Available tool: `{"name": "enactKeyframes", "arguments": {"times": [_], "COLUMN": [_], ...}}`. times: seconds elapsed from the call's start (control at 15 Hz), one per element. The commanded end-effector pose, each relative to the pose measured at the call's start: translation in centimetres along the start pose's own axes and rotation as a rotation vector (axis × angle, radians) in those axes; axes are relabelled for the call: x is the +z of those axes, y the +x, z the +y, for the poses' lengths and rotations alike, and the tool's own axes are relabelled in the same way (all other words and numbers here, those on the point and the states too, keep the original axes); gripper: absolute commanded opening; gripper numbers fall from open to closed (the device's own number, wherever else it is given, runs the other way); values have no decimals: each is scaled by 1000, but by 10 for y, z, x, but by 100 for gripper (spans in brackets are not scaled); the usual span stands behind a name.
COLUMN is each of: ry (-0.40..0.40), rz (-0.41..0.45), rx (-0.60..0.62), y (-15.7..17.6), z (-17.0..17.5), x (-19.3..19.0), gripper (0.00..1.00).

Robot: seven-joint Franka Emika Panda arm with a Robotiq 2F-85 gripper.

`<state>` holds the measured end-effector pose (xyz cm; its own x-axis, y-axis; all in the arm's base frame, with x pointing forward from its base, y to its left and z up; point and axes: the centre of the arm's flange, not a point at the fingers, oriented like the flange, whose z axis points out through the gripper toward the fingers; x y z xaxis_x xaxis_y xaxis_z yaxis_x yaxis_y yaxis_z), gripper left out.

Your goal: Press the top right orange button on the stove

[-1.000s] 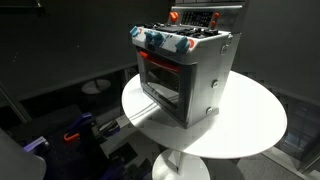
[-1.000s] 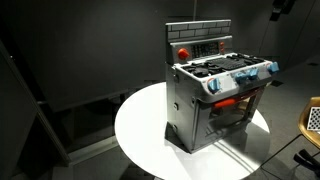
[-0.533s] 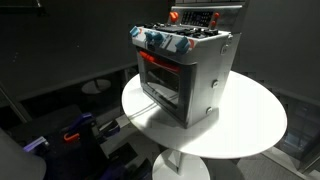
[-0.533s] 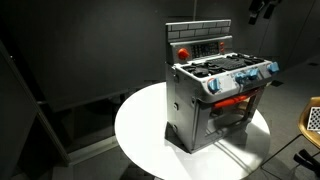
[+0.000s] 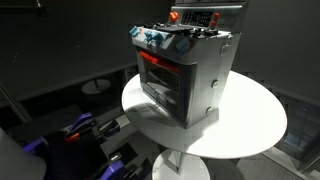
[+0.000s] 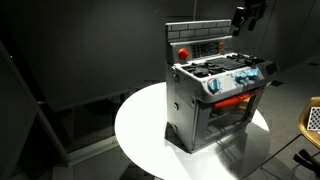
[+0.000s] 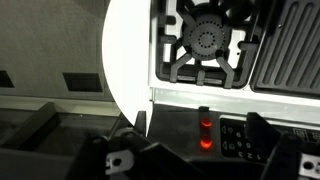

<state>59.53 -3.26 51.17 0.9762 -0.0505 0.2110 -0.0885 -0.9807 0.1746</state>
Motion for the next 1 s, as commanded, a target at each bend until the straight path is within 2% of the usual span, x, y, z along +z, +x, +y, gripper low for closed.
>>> {"name": "enactKeyframes", "arguments": {"times": [0.0, 0.93], "ry": [-11, -22], "rz": [-3, -29], "rx": [42, 85], "y": [31, 64], "z": [7, 17], "x": [12, 48], "gripper": [100, 100]}}
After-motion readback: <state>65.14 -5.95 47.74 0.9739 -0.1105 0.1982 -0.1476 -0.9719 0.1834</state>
